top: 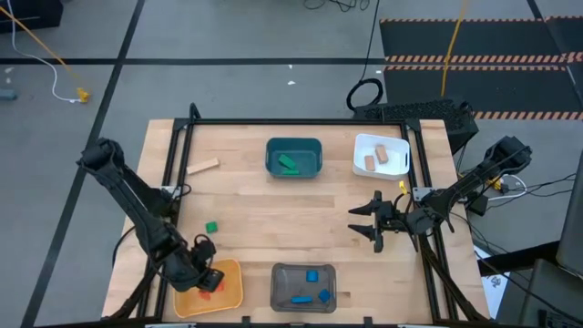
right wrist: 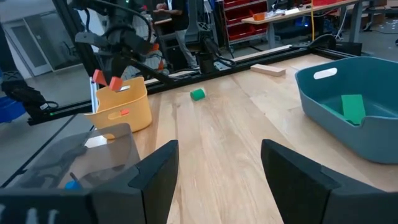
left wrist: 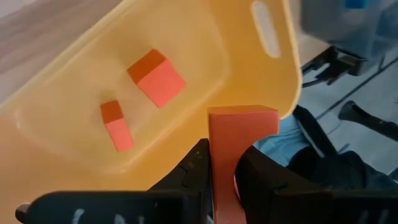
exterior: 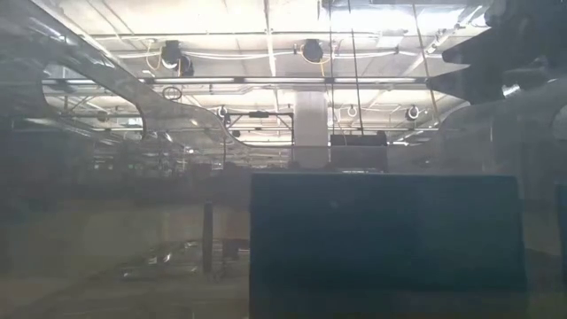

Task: Sort & place blocks by color
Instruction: Put the orange block into the yellow bin, then put the green block into the blue bin

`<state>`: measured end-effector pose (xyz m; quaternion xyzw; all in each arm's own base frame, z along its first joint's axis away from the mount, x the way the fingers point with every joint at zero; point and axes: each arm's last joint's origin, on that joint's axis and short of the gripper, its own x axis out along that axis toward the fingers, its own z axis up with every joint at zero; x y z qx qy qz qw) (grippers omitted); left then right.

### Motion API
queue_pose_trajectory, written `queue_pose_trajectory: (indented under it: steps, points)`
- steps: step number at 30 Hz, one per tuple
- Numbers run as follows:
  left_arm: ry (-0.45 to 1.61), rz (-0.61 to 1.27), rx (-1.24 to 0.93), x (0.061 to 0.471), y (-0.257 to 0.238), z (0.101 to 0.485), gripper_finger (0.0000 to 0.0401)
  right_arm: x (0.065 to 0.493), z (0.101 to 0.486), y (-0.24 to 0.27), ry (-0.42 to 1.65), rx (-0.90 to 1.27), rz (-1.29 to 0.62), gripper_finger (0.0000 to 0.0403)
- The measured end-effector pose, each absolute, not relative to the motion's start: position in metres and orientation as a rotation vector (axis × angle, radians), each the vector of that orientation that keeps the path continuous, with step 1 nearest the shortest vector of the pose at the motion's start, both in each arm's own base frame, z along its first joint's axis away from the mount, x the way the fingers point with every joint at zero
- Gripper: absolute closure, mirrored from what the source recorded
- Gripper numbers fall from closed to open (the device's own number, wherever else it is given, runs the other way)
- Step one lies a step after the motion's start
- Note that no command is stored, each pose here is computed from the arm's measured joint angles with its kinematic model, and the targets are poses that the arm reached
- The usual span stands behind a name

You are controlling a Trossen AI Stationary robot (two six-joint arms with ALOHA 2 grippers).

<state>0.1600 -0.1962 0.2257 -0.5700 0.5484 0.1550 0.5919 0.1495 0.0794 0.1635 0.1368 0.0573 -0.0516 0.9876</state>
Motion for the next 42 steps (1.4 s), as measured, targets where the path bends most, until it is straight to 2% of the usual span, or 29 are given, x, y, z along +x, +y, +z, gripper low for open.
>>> queue_pose_trajectory:
  steps: [6, 16, 20, 32, 35, 42]
  points:
    - [1.278, 0.395, -1.347, 0.162, -0.196, 0.223, 0.0318, 0.150, 0.164, 0.079, 0.115, 0.275, -0.104, 0.0181]
    - [1.250, 0.404, -1.352, 0.168, -0.191, 0.223, 0.0235, 0.150, 0.164, 0.079, 0.115, 0.275, -0.104, 0.0181]
    - [1.236, 0.390, -1.328, 0.172, -0.188, 0.223, 0.0213, 0.150, 0.164, 0.079, 0.115, 0.275, -0.104, 0.0181]
    - [1.136, 0.450, -1.241, 0.173, -0.149, 0.238, 0.0219, 0.150, 0.164, 0.079, 0.115, 0.275, -0.104, 0.0181]
    - [1.140, 0.539, -1.182, 0.167, -0.135, 0.239, 0.0219, 0.150, 0.164, 0.079, 0.113, 0.276, -0.103, 0.0181]
    - [1.233, 0.878, -1.003, 0.156, -0.108, 0.225, 0.0219, 0.150, 0.164, 0.079, 0.112, 0.277, -0.103, 0.0181]
